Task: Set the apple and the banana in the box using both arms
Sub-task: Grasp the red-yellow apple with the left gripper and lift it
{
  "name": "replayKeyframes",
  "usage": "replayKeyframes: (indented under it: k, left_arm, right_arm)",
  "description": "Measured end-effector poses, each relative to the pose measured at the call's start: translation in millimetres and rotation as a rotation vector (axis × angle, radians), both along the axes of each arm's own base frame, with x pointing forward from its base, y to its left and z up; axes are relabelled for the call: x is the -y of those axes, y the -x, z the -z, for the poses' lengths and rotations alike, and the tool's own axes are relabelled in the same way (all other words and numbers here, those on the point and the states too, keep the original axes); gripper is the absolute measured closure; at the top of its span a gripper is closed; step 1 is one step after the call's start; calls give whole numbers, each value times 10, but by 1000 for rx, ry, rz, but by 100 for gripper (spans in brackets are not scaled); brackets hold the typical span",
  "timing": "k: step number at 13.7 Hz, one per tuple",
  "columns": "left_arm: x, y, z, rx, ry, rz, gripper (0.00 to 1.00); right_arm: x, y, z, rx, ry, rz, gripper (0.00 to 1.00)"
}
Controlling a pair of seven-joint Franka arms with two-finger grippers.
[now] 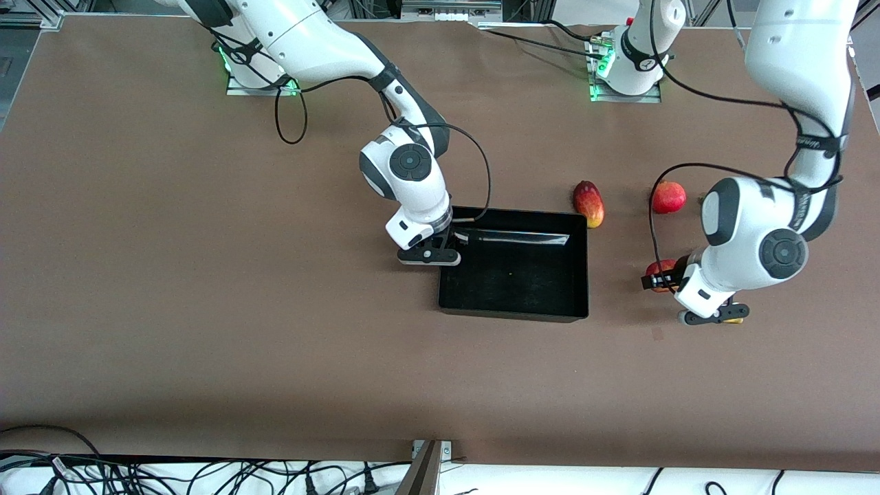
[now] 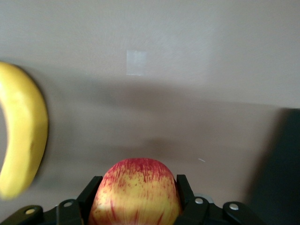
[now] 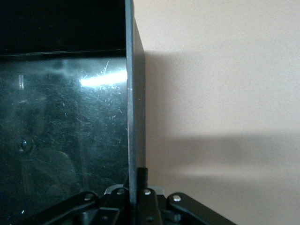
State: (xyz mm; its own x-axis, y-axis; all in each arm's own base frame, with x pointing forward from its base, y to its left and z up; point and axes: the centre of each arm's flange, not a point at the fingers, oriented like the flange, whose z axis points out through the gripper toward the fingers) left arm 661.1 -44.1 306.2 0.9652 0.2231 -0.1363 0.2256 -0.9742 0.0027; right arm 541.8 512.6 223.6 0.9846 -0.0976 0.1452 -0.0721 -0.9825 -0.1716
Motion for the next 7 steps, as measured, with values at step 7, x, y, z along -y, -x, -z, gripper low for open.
replayKeyframes:
  k: [7]
  left_arm:
    - [1297, 34, -642, -10, 54, -248, 31]
  right_arm:
    - [-15, 6, -4, 10, 1, -36, 96]
